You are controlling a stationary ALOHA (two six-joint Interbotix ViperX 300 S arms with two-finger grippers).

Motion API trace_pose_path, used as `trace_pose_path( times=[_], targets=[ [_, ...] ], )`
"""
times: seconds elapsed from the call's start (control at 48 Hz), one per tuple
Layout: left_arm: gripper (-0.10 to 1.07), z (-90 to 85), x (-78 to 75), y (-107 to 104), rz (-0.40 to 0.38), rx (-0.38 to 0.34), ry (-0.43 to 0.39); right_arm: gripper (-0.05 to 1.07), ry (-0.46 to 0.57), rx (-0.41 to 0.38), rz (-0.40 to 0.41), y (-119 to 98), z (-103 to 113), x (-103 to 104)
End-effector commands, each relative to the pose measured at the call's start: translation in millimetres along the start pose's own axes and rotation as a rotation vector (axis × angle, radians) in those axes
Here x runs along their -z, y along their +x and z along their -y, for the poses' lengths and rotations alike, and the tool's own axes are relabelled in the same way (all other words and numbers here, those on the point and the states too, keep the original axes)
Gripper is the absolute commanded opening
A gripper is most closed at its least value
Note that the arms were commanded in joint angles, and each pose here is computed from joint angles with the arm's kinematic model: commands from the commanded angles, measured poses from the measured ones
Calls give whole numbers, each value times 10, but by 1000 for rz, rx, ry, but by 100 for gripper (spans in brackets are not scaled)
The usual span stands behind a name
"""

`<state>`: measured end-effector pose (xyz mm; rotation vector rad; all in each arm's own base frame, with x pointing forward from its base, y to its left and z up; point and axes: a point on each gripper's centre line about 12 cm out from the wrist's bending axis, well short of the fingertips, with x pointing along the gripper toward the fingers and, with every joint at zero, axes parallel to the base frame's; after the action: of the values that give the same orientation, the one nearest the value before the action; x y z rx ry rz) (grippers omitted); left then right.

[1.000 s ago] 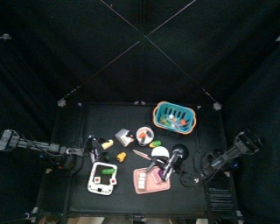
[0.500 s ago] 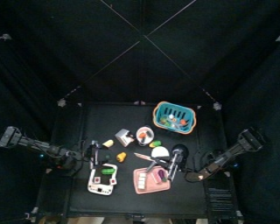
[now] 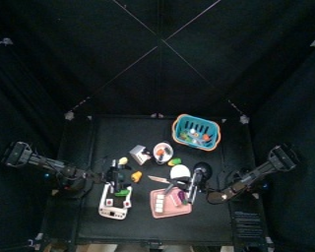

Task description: Grab cleaver with other hand

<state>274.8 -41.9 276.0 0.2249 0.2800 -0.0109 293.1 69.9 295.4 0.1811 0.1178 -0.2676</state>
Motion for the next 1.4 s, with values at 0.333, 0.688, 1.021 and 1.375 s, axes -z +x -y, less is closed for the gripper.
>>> trace_pose_path(
  times=[0.333, 0.688, 1.021, 1.375],
  targets=[
    [95, 204, -56, 69, 25, 1, 63, 44, 2, -25, 52, -34, -35, -166],
    [95, 288, 90, 247, -13, -46, 53, 44, 5, -29, 54, -32, -50, -182],
    [95, 226, 205, 398, -9, -173, 60, 44, 5, -53, 46, -31, -86, -189],
    [95, 245, 149, 455, 2, -181, 24, 44, 9, -49, 53, -29, -70, -218]
  ],
)
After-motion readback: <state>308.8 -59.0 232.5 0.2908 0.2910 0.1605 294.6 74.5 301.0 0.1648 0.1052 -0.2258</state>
